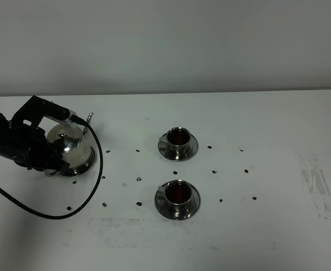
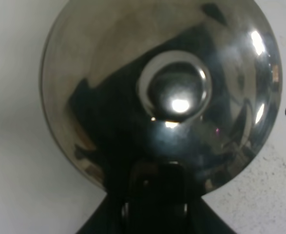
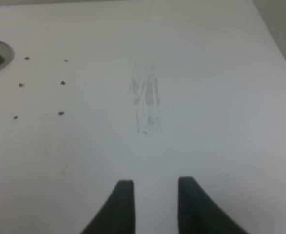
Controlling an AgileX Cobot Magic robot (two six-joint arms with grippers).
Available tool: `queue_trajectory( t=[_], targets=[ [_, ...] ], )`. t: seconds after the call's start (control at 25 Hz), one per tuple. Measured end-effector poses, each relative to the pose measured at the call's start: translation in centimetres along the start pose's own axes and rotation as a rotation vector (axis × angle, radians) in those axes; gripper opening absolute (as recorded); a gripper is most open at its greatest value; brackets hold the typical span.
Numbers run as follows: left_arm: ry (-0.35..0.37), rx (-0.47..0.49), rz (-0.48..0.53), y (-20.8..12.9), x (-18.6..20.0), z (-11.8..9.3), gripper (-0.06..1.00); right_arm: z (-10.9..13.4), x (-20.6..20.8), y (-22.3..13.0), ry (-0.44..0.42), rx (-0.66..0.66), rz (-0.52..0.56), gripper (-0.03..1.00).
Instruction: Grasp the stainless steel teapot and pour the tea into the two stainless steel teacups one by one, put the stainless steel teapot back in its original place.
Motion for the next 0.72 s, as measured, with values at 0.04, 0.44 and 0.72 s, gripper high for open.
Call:
queue_trajectory(
  t=[0.04, 0.44, 0.72],
  targets=[
    [-0.003, 0.005, -0.001, 0.02, 0.0, -0.05, 0.22, 0.0, 0.0, 0.0, 0.0, 0.0, 0.0, 0.21],
    [-0.009, 0.014, -0.001, 0.01, 0.0, -0.16, 0.22, 0.0, 0.0, 0.0, 0.0, 0.0, 0.0, 0.21],
    [-0.013, 0.015, 0.005, -0.09, 0.0, -0.24, 0.22, 0.0, 0.0, 0.0, 0.0, 0.0, 0.0, 0.21]
  ],
)
Point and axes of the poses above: a point on each arm's last joint axis where the gripper is mounted, x pointing back along that axis away from the gripper, z along the wrist's bending axis when the last joint is at zero, y = z × x, the point moved 10 cm from there along -x, pointing out along that axis toward the gripper, and after that the axes turned 13 degrees about x, right-handed, at the moved point
